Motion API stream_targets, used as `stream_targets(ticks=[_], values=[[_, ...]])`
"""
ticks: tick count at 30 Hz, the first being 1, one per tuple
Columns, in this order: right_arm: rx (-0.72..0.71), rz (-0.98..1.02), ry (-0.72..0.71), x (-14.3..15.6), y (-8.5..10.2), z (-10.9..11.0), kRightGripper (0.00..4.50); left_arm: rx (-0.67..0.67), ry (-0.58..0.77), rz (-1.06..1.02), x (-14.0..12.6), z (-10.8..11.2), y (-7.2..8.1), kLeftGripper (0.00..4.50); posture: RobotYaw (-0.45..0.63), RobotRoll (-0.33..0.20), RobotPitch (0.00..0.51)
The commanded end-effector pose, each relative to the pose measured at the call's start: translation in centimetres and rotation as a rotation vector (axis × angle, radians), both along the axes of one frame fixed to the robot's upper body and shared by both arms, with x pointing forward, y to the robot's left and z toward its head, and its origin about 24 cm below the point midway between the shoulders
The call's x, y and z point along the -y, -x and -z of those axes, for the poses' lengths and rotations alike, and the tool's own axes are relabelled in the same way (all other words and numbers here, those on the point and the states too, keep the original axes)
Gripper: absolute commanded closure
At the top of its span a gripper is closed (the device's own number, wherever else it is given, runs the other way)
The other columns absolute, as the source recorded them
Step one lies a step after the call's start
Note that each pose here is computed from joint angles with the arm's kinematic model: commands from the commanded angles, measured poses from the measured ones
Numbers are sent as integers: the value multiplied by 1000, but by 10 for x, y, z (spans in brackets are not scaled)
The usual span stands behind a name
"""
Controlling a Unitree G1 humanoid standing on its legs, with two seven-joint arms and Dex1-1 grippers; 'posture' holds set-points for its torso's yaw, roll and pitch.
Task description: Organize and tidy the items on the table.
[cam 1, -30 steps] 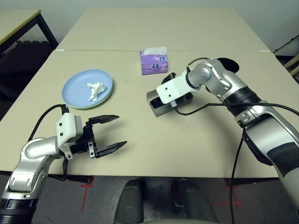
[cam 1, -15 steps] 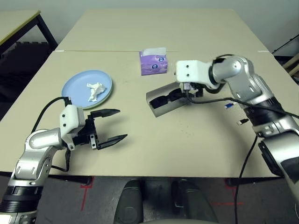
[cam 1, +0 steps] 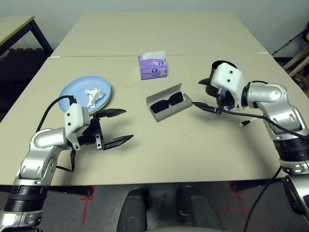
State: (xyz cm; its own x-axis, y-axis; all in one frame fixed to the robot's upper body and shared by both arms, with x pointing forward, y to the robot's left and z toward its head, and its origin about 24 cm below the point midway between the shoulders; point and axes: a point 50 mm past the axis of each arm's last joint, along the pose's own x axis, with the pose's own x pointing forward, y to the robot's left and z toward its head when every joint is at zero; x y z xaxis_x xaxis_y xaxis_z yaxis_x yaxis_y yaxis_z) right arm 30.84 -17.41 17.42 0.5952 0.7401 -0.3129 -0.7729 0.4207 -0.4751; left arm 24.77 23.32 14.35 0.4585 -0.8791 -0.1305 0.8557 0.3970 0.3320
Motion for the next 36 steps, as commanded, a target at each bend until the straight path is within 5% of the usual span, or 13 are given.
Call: stream_targets(ticks=[1,25,36], values=[[-24,34,-22,8,5,8,23,7,-8,-9,4,-1,-3,0,79,0,63],[-166,80,-213,43,29,41,23,27,91,-281,15,-13,-35,0,52,0,70],[-148,100,-267,51,32,50,23,26,86,-335,17,-13,-36,0,53,0,60]])
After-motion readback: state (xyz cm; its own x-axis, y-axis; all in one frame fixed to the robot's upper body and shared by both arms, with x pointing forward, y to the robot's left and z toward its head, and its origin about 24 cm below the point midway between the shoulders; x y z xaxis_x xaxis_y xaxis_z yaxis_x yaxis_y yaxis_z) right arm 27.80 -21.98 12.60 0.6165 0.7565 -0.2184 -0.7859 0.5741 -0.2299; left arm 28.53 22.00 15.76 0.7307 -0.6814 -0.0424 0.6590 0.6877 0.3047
